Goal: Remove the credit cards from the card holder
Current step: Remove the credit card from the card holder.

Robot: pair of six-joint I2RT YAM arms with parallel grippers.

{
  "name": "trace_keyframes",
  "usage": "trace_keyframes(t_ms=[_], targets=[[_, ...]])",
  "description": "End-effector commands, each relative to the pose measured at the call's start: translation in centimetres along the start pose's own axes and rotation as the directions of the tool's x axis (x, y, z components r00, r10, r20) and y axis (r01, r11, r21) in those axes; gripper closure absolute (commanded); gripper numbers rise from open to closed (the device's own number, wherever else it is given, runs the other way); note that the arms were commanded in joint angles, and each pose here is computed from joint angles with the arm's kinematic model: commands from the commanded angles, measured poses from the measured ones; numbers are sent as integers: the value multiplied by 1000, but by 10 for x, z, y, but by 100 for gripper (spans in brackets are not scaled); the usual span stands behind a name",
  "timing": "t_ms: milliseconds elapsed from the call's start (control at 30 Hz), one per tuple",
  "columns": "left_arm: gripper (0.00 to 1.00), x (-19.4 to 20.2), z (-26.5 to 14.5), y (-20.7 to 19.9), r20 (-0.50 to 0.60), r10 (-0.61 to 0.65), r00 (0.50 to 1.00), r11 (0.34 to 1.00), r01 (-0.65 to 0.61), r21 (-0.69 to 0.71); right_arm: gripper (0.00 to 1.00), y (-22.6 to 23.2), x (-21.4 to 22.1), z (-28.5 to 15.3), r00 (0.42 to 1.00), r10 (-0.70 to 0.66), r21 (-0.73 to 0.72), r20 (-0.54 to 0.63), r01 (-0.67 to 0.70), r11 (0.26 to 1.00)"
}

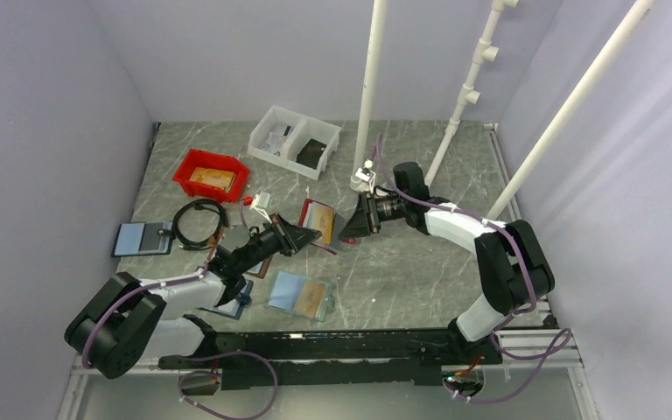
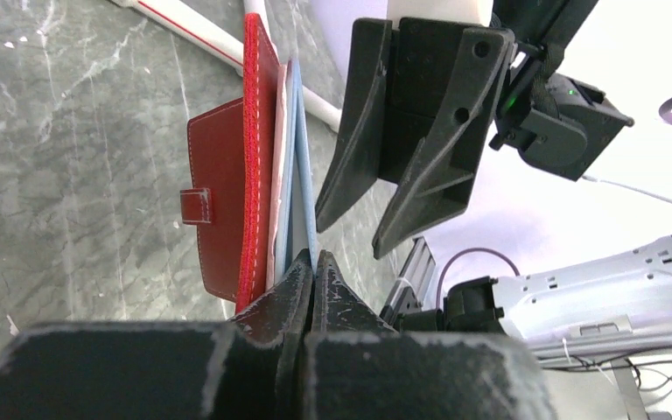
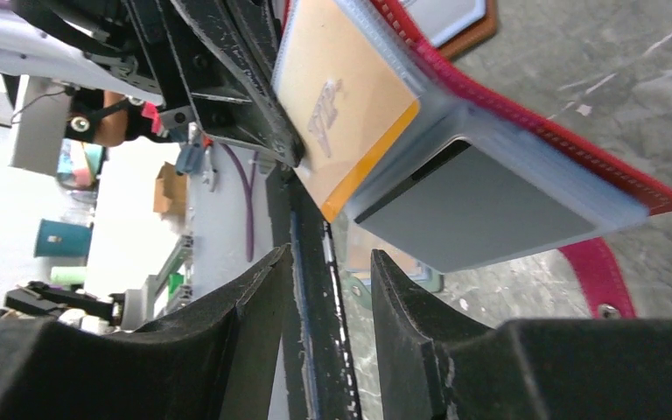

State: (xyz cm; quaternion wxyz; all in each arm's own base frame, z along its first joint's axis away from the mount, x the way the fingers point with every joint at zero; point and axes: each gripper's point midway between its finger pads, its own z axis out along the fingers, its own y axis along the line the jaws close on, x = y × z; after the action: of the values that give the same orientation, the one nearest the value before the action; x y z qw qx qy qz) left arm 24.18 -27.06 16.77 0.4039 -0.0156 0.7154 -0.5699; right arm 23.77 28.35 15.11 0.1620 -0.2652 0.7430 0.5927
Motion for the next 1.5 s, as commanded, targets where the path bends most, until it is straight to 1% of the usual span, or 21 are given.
trace_keyframes(t_ms=[0, 200, 733, 1000, 1133, 1333, 1467], targets=[[100, -29, 3, -35, 155, 8, 988, 996, -22, 91, 58, 26, -12, -1, 1000, -2, -96, 29, 5, 995], [100, -27, 3, -45, 180, 7, 984, 993, -27, 113, 59, 23, -9, 1, 999, 45, -105, 12, -44, 993], [100, -17, 8, -47, 155, -36, 987, 986, 10, 164, 66, 29, 0, 9, 996, 71, -177, -52, -79, 981], [100, -15, 10, -49, 144, -39, 989, 984, 14, 176, 67, 26, -1, 10, 996, 73, -165, -51, -81, 983], [100, -13, 10, -50, 127, -41, 991, 983, 18, 180, 70, 25, -2, 9, 996, 74, -163, -51, -81, 983], [100, -10, 10, -50, 119, -49, 992, 983, 26, 184, 79, 26, -6, 4, 996, 76, -179, -40, -82, 980], [100, -9, 11, -51, 111, -48, 993, 982, 26, 189, 80, 28, -7, 3, 997, 72, -184, -39, -78, 980]])
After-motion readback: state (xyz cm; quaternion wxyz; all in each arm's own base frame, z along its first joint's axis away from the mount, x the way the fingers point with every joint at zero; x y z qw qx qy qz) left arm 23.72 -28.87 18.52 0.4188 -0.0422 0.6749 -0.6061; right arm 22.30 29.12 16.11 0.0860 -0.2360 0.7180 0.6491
